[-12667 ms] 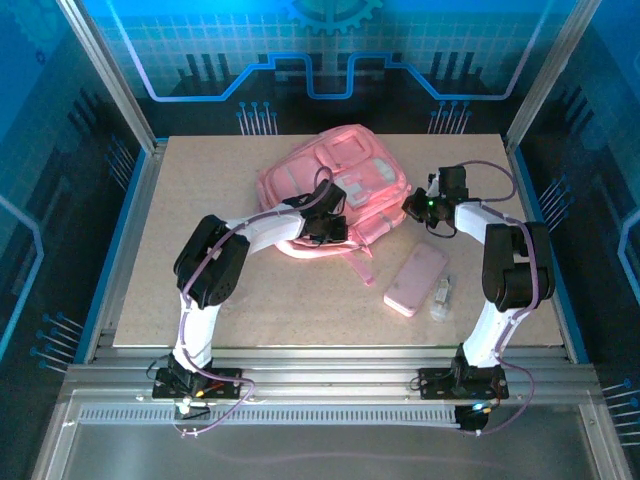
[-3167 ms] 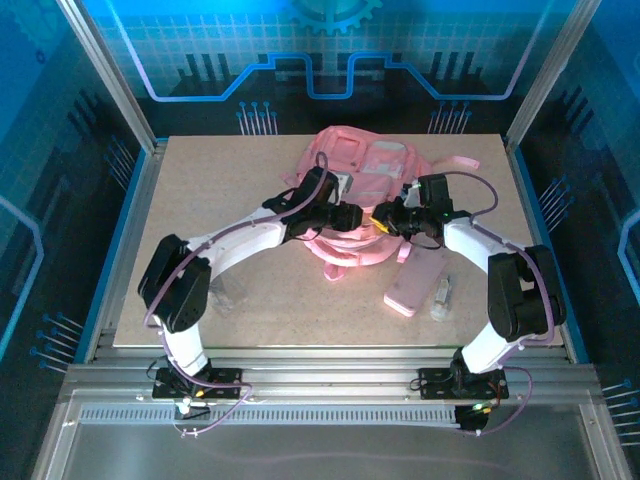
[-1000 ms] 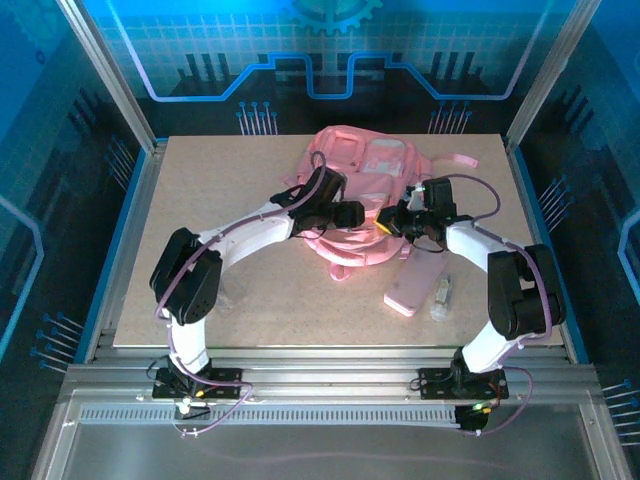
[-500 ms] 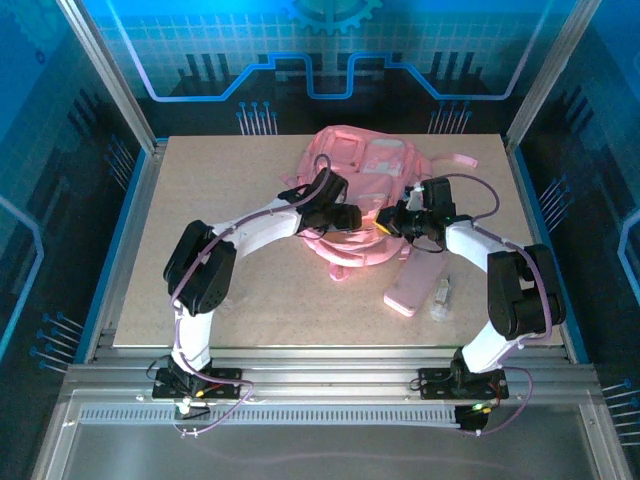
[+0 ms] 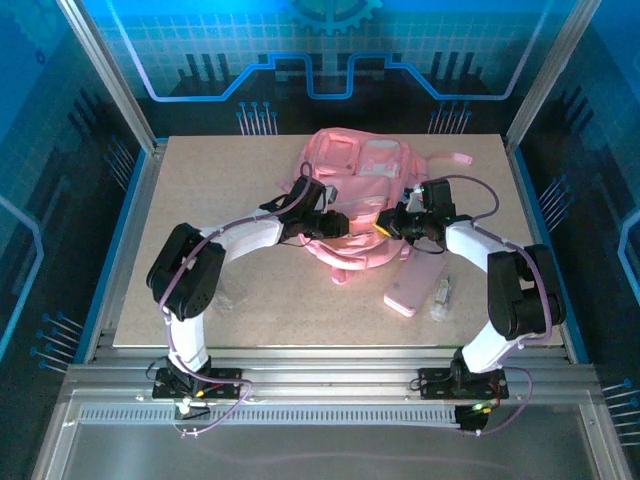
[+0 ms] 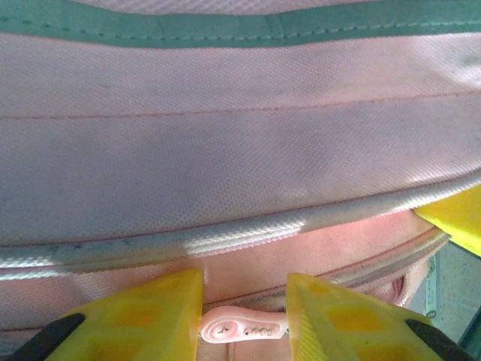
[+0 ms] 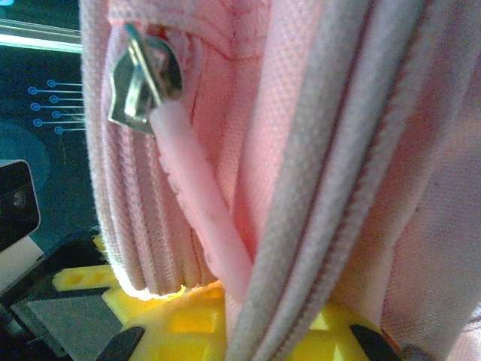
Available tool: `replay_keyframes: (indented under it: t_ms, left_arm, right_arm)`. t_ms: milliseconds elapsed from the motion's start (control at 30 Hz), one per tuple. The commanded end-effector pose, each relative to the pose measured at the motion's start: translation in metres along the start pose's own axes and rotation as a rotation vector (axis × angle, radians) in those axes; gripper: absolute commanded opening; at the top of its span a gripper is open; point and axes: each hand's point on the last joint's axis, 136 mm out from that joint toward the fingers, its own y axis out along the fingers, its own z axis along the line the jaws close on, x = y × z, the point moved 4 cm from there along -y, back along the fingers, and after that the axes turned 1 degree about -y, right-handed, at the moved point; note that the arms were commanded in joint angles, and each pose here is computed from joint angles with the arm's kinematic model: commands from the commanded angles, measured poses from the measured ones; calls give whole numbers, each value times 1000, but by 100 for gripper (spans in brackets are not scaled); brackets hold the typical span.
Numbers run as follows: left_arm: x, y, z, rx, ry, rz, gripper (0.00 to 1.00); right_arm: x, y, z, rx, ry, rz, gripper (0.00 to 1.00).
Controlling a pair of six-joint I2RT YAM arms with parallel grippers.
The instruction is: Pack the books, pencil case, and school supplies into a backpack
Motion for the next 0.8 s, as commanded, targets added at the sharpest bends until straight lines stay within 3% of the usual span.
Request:
replay_keyframes:
  t_ms: [0,400,667,767]
  left_arm:
    - [-29,-11,-4,-29,46,127,35]
    - [-37,-21,-8,-18,113,173,35]
    - [-27,-8,-8,-5,136,176,35]
    - [-23,-2,-9,-5,141,183,30]
  right_arm:
    - [8,-9,32,86,-105,-23,0]
    - [8,-6,31,78,-104,-18,0]
    - [8,-6,32,82,-101,-15,0]
    - [8,-7,34,81,-105,-17,0]
